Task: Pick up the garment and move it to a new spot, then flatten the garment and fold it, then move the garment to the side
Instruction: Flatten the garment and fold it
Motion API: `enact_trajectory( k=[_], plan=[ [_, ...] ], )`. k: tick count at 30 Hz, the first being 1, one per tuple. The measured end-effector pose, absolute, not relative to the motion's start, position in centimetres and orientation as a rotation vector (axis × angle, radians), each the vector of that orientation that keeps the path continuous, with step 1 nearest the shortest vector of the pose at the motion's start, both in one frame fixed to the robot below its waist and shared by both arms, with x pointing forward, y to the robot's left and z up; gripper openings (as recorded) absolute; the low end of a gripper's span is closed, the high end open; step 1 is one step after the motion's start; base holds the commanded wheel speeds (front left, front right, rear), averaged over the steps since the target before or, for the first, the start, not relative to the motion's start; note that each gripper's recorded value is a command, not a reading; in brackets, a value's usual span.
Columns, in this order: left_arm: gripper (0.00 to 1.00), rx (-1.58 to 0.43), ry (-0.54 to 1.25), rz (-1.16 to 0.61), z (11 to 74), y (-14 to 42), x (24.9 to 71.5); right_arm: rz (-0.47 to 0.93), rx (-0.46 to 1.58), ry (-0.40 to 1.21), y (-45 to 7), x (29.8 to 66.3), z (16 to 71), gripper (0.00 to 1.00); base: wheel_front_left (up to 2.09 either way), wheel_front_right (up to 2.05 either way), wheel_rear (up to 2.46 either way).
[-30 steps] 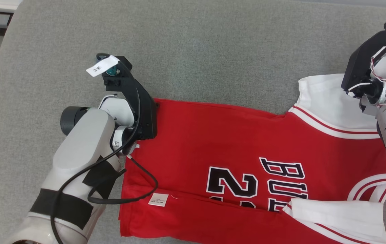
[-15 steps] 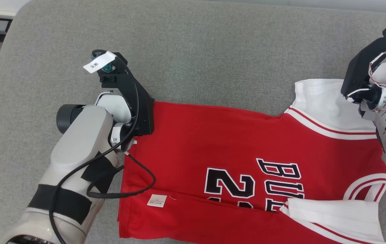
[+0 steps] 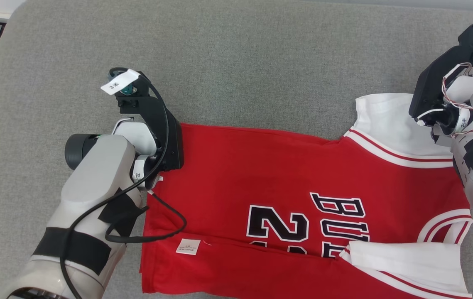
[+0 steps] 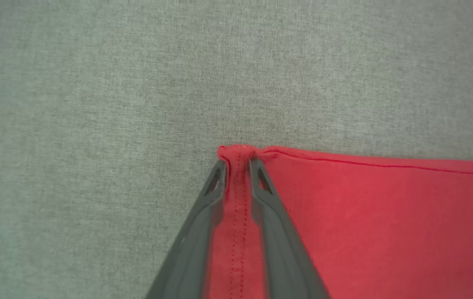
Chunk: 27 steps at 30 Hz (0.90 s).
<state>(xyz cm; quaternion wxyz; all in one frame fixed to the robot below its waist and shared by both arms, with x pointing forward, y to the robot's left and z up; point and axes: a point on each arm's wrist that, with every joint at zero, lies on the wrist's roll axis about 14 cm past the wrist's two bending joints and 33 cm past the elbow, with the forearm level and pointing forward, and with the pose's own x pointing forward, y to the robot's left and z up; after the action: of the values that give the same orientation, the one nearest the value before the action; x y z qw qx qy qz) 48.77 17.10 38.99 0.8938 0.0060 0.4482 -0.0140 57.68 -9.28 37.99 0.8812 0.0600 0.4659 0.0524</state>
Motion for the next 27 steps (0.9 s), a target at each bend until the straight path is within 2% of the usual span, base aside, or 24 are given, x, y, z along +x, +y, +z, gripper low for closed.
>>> enact_trajectory(
  k=[4,22,23,24,25,27],
  plan=[
    [0.01,0.015,0.923,-0.025,38.9,17.2,48.9,0.106,0.126,0.969,-9.4,57.9,38.0,0.0,0.0,0.0,0.0],
    [0.0,0.028,0.859,-0.019,40.4,17.3,50.2,0.077,0.16,0.863,-10.6,59.5,40.5,0.0,0.0,0.0,0.0],
    [0.0,0.03,0.859,-0.017,40.4,17.4,50.1,0.075,0.167,0.865,-10.6,59.5,40.6,0.18,0.0,0.0,0.0],
    [0.0,0.035,0.853,-0.027,40.5,17.2,50.1,0.085,0.167,0.868,-10.7,59.2,40.9,0.28,0.0,0.0,0.0],
    [0.0,0.037,0.852,-0.03,40.6,17.1,50.1,0.088,0.163,0.867,-10.7,59.2,40.9,0.0,0.0,0.0,0.0],
    [0.0,0.035,0.848,-0.034,40.7,17.0,50.1,0.094,0.161,0.864,-10.7,59.1,41.1,0.0,0.0,0.0,0.0]
  ],
)
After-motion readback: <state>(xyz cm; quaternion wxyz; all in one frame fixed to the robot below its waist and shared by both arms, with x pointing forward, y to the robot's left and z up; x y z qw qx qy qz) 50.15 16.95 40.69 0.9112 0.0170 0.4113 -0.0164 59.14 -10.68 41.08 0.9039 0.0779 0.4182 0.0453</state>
